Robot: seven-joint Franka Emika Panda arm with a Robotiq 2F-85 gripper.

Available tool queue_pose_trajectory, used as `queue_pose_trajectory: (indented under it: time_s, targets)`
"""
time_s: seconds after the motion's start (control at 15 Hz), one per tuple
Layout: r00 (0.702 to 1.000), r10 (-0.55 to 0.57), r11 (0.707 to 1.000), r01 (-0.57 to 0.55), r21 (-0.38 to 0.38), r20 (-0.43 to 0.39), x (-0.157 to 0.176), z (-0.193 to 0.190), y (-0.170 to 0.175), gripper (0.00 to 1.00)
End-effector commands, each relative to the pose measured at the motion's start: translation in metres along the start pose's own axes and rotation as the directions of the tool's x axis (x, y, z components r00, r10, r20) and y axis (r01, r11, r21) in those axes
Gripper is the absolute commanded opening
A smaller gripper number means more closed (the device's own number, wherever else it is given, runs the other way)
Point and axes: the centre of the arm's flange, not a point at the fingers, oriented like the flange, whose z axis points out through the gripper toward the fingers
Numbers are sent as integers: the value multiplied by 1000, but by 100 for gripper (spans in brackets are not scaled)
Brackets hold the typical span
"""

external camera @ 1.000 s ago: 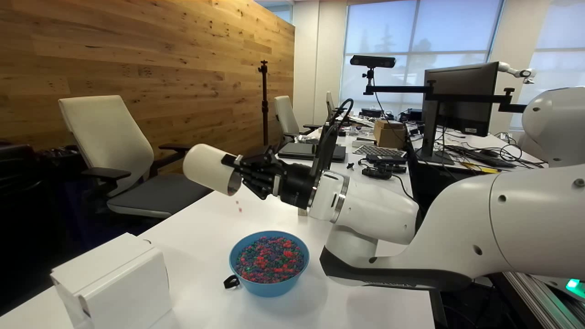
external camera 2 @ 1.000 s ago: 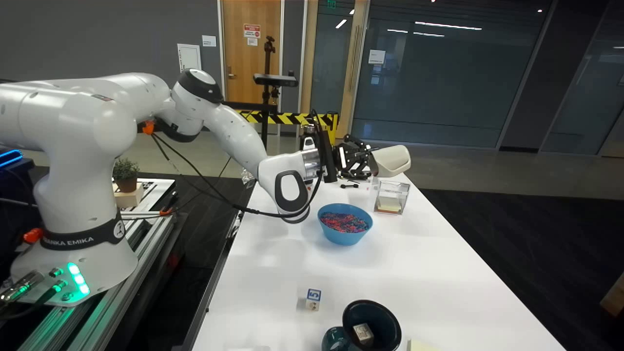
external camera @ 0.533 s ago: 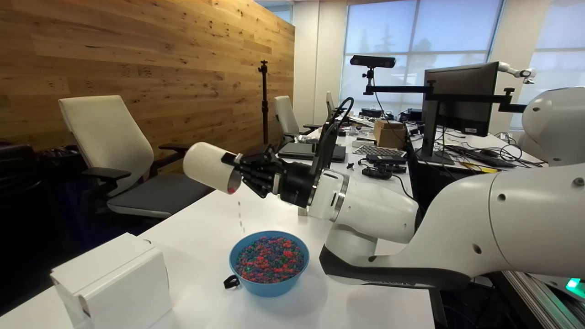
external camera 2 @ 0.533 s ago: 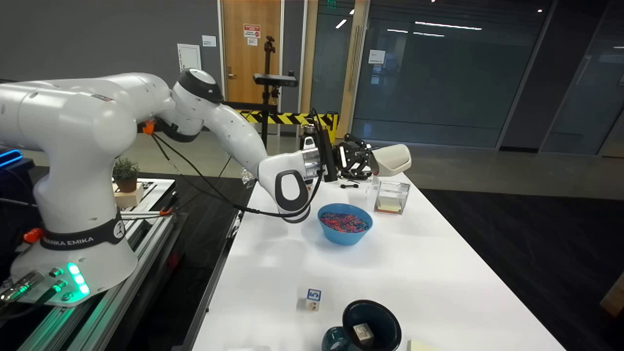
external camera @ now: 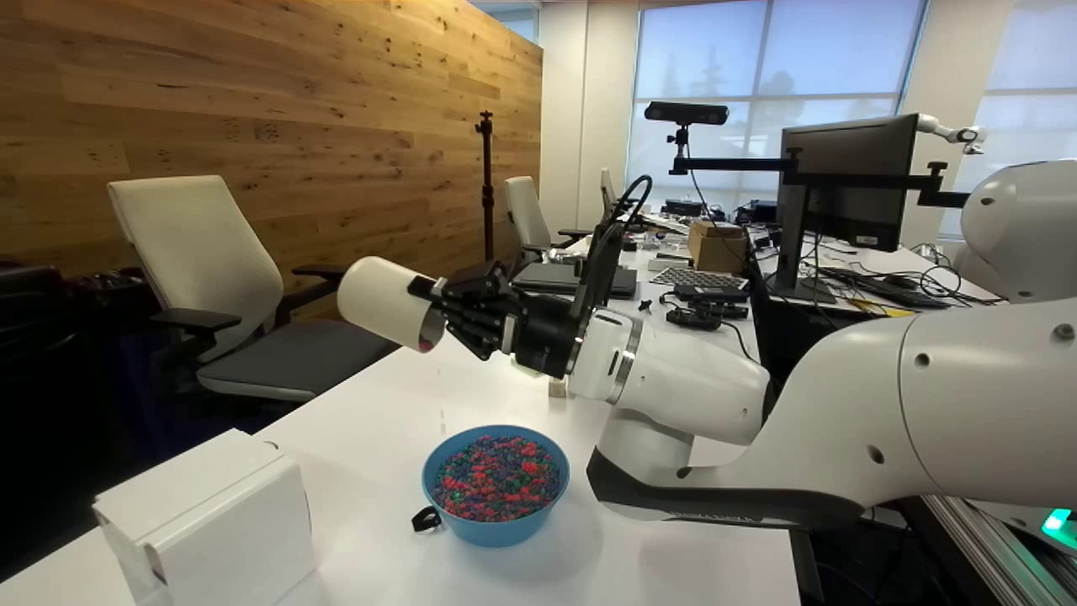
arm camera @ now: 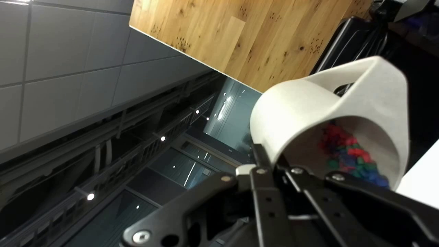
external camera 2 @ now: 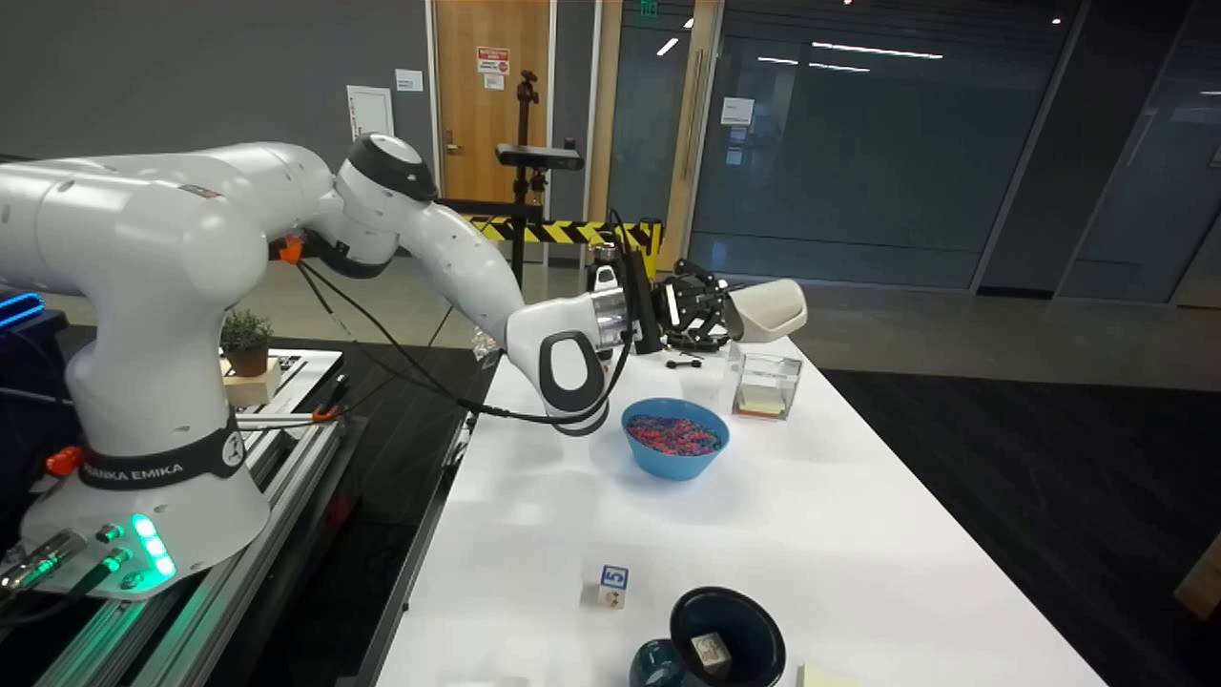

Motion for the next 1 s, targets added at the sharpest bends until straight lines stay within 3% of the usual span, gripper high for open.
queue_pose_trajectory:
  time_s: [0.0, 0.93]
  targets:
    - [1000, -26, 998, 27, -49, 18, -9, -7, -6, 1]
    - [999, -25, 998, 26, -63, 21, -13, -7, 0, 1]
